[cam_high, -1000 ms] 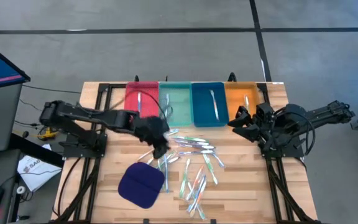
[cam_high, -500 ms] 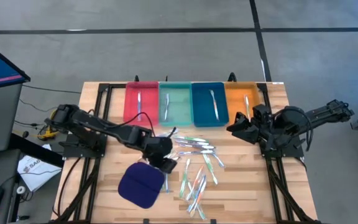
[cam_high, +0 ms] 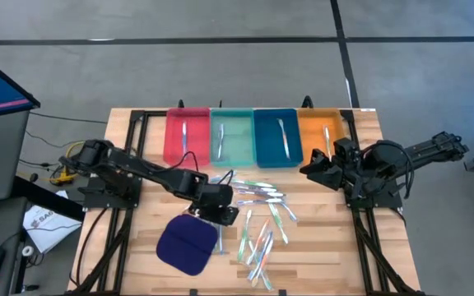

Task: Pick & Place Toothbrushes
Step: Put the blue toothbrush into the red bin

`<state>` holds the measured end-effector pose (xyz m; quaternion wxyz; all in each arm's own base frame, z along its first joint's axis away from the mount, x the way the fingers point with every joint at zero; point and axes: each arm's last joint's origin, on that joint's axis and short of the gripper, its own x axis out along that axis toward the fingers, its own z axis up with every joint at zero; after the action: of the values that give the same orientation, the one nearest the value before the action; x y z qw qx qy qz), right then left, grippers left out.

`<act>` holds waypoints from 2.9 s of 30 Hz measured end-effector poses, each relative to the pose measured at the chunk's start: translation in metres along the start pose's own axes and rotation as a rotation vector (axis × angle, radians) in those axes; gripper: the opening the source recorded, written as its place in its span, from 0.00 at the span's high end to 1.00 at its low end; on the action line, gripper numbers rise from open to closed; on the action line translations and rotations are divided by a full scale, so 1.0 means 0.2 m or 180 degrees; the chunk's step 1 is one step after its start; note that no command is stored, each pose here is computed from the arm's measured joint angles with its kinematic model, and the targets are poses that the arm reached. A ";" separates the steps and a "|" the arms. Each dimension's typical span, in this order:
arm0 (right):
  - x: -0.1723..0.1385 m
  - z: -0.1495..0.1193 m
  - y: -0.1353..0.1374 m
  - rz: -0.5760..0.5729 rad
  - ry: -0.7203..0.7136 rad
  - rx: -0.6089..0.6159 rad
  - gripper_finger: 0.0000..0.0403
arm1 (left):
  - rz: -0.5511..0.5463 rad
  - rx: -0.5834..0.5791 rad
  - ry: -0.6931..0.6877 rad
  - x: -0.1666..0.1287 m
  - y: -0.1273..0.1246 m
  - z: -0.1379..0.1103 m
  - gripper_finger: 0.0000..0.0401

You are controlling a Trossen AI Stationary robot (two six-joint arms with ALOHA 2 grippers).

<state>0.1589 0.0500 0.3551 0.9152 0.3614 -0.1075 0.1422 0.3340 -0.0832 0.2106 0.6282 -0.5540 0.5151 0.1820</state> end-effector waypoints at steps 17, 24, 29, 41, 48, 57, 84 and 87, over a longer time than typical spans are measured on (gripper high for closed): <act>0.00 0.00 0.00 -0.0005 -0.0005 0.0083 0.61 | 0.0143 -0.0068 0.0199 0.24 0.07 0.04 0.62; 0.00 0.00 0.00 -0.0005 -0.0005 0.0083 0.61 | 0.0152 -0.0117 0.0222 0.24 0.07 0.06 0.62; 0.00 0.00 0.00 -0.0005 -0.0005 0.0082 0.61 | 0.0170 -0.0154 0.0216 0.25 0.08 0.07 0.62; 0.00 0.00 0.00 -0.0017 0.0001 0.0080 0.61 | 0.0308 -0.0203 0.0309 0.28 0.12 0.07 0.62; 0.00 0.00 0.00 -0.0019 -0.0001 0.0079 0.61 | 0.0367 -0.0185 0.0255 0.30 0.13 0.09 0.62; 0.00 0.00 0.00 -0.0019 -0.0001 0.0079 0.61 | 0.0402 -0.0166 0.0110 0.30 0.14 0.10 0.62; 0.00 0.00 0.00 -0.0027 0.0010 0.0078 0.61 | 0.0600 -0.0250 0.0038 0.39 0.17 0.12 0.67; 0.00 0.00 0.00 -0.0028 0.0011 0.0077 0.61 | 0.0603 -0.0258 0.0008 0.38 0.18 0.13 0.74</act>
<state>0.1593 0.0497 0.3544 0.9116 0.3727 -0.1026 0.1401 0.3481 -0.0757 0.1241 0.5845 -0.5280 0.5582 0.2607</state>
